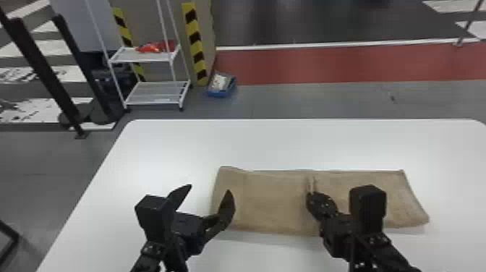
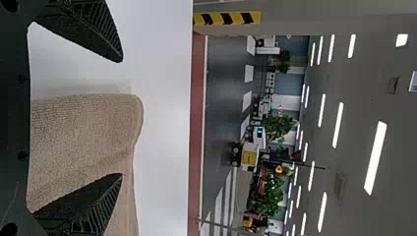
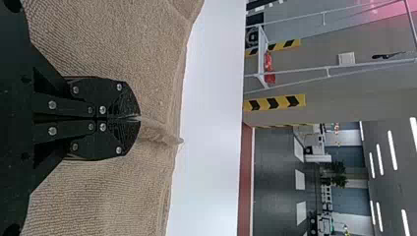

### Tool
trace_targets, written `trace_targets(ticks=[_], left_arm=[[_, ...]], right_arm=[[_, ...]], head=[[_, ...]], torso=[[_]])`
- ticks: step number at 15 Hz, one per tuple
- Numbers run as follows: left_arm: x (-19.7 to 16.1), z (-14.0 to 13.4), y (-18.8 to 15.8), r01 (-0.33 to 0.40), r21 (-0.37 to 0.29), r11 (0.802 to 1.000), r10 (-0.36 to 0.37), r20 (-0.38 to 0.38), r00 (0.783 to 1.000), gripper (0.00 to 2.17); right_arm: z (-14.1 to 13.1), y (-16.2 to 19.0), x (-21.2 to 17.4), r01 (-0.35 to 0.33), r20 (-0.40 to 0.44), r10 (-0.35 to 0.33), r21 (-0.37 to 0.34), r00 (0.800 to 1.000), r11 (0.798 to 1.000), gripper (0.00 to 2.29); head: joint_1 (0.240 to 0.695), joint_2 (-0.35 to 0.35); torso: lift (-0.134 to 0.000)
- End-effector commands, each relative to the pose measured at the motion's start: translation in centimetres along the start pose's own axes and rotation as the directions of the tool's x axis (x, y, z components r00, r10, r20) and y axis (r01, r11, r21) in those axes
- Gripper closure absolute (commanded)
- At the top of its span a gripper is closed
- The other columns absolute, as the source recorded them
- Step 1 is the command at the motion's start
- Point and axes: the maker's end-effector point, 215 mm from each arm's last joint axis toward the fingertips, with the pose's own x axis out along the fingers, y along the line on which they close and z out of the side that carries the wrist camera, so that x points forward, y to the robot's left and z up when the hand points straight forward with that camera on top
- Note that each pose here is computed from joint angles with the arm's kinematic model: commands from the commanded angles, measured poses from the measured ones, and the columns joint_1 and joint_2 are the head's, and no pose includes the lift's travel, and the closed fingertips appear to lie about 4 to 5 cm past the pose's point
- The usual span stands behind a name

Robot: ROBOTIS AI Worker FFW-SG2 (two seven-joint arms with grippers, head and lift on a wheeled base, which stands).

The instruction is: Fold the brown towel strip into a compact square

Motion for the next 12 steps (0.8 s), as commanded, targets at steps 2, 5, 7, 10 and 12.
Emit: trace_targets(ticks=[2, 5, 7, 10, 12], left_arm=[[0.1, -0.1, 0.2, -0.003, 0.000, 1.000, 0.003, -0.002, 1.000, 0.04], [0.0, 0.1, 0.4, -0.007, 0.000, 1.000, 0.007, 0.003, 1.000, 0.04], [-0.3, 0.8, 1.0, -0.017, -0.001, 1.000, 0.017, 0.030, 0.999, 0.04], [-0.8, 1.8, 3.0, -0.050, -0.022, 0.999, 0.052, 0.088, 0.995, 0.04], [-0.9, 1.7, 3.6, -0.061, -0.030, 0.998, 0.063, 0.089, 0.994, 0.04]], right_arm=[[1.1, 0.2, -0.4, -0.004, 0.021, 0.004, 0.003, 1.000, 1.000, 1.30], [6.3, -0.2, -1.9, -0.025, 0.119, 0.023, 0.016, 0.993, 1.000, 1.30], [9.9, -3.4, -4.5, 0.003, 0.190, -0.016, 0.066, 0.982, 0.998, 1.30], [6.4, -7.3, -4.6, 0.065, 0.132, -0.079, 0.108, 0.988, 0.992, 1.30], [4.5, -7.7, -3.9, 0.062, 0.100, -0.074, 0.117, 0.992, 0.991, 1.30]], head=[[0.695, 0.119], [0.695, 0.126], [0.695, 0.126], [0.695, 0.080], [0.695, 0.065]], torso=[[-0.122], [-0.122], [-0.122], [-0.122], [-0.122]])
